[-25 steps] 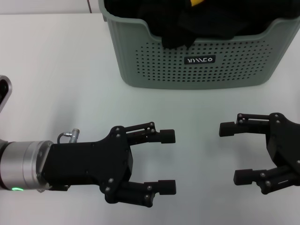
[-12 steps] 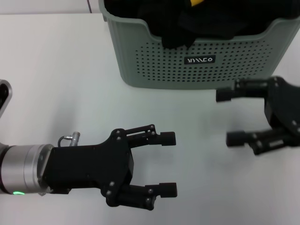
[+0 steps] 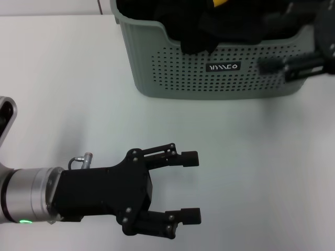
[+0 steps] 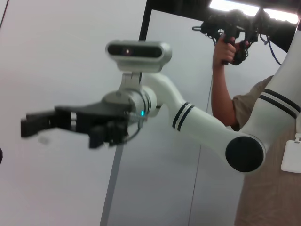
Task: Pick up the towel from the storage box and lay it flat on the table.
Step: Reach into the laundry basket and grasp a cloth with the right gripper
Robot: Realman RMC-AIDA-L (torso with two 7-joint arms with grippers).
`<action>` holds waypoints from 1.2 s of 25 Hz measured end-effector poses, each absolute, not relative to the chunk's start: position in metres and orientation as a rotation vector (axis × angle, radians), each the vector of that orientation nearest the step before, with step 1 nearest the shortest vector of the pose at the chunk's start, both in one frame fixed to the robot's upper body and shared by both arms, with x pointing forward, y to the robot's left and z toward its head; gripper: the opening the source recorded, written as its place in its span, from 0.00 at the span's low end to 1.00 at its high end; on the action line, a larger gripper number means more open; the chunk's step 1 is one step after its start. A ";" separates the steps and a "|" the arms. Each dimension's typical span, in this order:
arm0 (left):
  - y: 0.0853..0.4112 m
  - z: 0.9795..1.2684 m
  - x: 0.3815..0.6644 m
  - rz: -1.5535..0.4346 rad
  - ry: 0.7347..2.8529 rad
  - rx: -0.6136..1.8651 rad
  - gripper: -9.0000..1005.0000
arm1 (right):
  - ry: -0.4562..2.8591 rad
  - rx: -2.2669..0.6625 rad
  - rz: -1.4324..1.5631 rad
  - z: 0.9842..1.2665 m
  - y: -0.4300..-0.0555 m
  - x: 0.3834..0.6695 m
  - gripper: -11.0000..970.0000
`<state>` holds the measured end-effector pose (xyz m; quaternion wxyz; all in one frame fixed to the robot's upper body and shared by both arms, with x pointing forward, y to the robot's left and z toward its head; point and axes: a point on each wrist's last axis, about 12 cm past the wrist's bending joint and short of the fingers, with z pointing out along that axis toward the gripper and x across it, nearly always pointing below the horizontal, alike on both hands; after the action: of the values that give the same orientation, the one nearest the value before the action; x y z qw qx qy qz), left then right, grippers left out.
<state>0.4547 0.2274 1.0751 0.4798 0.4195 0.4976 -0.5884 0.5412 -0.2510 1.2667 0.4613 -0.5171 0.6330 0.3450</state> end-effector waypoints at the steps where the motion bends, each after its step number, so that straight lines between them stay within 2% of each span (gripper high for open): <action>1: 0.227 1.075 0.454 -1.436 1.215 1.023 0.83 | 1.559 -1.268 0.812 1.275 -0.254 0.541 0.90; 7: 0.228 1.072 0.452 -1.440 1.225 1.010 0.83 | 1.537 -1.190 0.622 1.309 -0.277 0.537 0.90; 13: 0.228 1.069 0.448 -1.434 1.225 0.996 0.83 | 1.544 -1.098 0.491 1.324 -0.307 0.530 0.89; 21: 0.227 1.070 0.451 -1.432 1.219 0.997 0.83 | 1.611 -0.995 0.377 1.311 -0.332 0.539 0.87; 30: 0.227 1.071 0.452 -1.430 1.217 1.000 0.82 | 1.633 -0.990 0.353 1.288 -0.323 0.573 0.84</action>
<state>0.4518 0.2267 1.0706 0.4856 0.4109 0.5002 -0.5875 0.5729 -0.3228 1.2878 0.5643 -0.4210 0.6941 0.1500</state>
